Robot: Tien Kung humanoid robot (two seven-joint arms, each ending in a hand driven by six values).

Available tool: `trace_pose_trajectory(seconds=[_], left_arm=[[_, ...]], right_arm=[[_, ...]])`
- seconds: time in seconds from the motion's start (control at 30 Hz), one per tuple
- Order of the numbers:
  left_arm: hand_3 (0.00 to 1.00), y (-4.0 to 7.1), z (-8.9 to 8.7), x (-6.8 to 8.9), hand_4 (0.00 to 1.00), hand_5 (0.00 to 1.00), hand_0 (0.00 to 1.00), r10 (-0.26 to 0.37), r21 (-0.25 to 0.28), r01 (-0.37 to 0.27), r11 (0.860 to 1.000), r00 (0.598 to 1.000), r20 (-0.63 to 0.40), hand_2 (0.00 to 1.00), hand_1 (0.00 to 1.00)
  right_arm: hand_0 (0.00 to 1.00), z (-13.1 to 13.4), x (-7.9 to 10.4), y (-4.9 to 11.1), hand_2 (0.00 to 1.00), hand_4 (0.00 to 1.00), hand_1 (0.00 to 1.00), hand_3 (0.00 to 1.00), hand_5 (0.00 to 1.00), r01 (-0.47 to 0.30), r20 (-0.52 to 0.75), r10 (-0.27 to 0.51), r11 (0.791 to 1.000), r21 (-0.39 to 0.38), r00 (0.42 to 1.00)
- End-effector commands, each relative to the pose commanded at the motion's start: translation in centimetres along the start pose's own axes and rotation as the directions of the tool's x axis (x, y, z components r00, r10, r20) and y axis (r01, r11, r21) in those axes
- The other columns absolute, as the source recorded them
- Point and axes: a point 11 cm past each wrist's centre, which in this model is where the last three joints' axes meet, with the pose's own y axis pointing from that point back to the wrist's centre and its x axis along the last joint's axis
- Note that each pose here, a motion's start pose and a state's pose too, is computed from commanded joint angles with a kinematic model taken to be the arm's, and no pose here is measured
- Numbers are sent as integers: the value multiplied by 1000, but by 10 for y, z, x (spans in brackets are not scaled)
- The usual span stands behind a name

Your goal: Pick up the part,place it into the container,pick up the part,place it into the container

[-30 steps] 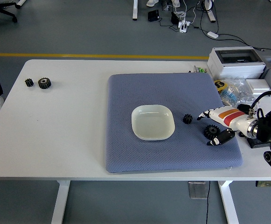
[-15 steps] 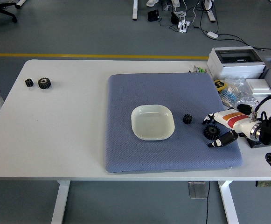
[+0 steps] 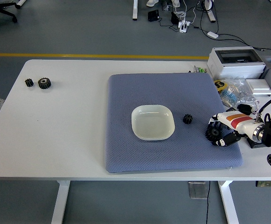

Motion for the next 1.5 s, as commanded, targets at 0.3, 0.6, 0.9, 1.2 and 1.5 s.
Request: trace_pose_trajectory(seconds=[0.3,0.6,0.9,1.2,1.5], left_arm=[[570,0,-2,1,611,567,717,2,5,-2,1000,1000,-1,689,679],[570,0,0,1,611,566,717,3,-1,-3,1000,1000,-1,689,679],[570,0,-1,2,611,567,717,4,3,-4,1000,1000,0,689,679],[571,0,2,3,611,568,717,5,-3,-5,1000,1000,4,689,679],[570,0,4,4,611,567,717,5,-4,-5,1000,1000,4,689,679]], right_arm=[[222,-4,10,1,433,807,369,497,80,-64,20,63,998,18,998],[2,-21,32,0,198,879,44,371,183,-153,37,151,985,77,988],[2,-62,55,-8,149,865,2,344,219,-167,-34,176,968,189,984],[2,-132,73,-30,138,864,2,343,226,-127,-135,183,931,343,974],[2,-156,58,-58,147,855,2,355,250,-53,-194,121,945,322,974]])
